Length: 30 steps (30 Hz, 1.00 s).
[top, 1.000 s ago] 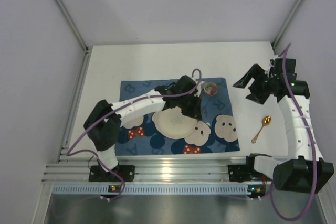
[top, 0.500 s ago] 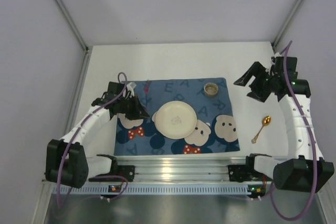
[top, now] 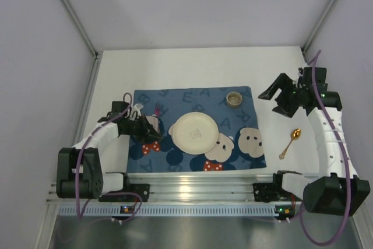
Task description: Set the dinner table for one person
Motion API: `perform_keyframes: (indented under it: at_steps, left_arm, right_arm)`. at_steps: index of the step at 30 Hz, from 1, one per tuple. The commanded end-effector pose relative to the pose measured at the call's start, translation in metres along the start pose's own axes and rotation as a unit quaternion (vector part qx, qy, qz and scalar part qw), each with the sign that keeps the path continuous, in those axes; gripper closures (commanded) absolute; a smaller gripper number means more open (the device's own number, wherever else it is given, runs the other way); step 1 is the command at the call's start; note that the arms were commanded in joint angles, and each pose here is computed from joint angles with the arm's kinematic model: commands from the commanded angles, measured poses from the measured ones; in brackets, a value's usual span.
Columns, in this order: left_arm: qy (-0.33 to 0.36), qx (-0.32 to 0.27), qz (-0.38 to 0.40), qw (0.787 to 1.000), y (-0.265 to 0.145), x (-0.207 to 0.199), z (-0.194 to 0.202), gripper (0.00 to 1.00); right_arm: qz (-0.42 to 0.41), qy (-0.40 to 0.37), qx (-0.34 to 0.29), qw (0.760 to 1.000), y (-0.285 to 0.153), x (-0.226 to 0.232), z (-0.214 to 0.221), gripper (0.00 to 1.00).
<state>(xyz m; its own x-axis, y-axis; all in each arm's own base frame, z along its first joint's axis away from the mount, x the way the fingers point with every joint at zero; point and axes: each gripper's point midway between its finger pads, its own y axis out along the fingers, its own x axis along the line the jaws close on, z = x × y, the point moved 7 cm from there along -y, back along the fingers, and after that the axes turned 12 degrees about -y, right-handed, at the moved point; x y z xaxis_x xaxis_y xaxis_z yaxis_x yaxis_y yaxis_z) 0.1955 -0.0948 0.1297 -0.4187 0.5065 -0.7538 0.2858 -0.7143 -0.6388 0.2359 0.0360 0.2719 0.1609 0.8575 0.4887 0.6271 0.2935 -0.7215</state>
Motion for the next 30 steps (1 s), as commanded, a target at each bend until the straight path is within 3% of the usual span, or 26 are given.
perform_keyframes:
  at_steps: [1,5,9,11,12,15,16,19,30]
  left_arm:
    - [-0.006,0.024,0.03,0.999,0.005,-0.002,-0.004,0.99]
    - [-0.057,0.069,0.034,0.995,0.009,0.003,-0.011,1.0]
    - [-0.051,0.079,-0.005,0.996,0.009,0.013,-0.012,0.98]
    - [-0.063,0.082,-0.028,0.994,0.008,0.017,-0.009,0.91]
    - [-0.075,0.085,-0.043,0.993,0.008,0.02,-0.008,0.82]
    - [-0.078,0.081,-0.066,0.992,0.006,0.021,-0.009,0.75]
    - [-0.079,0.081,-0.072,0.991,0.005,0.022,-0.009,0.68]
    - [-0.079,0.079,-0.1,0.989,0.001,0.023,-0.01,0.63]
    - [-0.062,0.042,-0.167,0.983,-0.019,0.009,-0.021,0.6]
  right_arm:
    - [-0.015,-0.014,-0.019,1.0,-0.006,0.006,0.001,0.18]
    - [-0.014,-0.016,-0.019,1.0,-0.006,0.005,0.002,0.18]
    - [-0.012,-0.018,-0.019,1.0,-0.006,0.004,0.003,0.18]
    - [-0.01,-0.018,-0.021,1.0,-0.006,0.004,0.003,0.18]
    - [-0.01,-0.017,-0.02,1.0,-0.006,0.004,0.003,0.18]
    - [-0.009,-0.017,-0.02,1.0,-0.006,0.003,0.003,0.18]
    - [-0.009,-0.018,-0.02,1.0,-0.006,0.003,0.003,0.18]
    - [-0.007,-0.018,-0.02,1.0,-0.005,0.003,0.003,0.18]
    - [0.033,-0.03,-0.023,0.999,-0.003,-0.009,0.006,0.17]
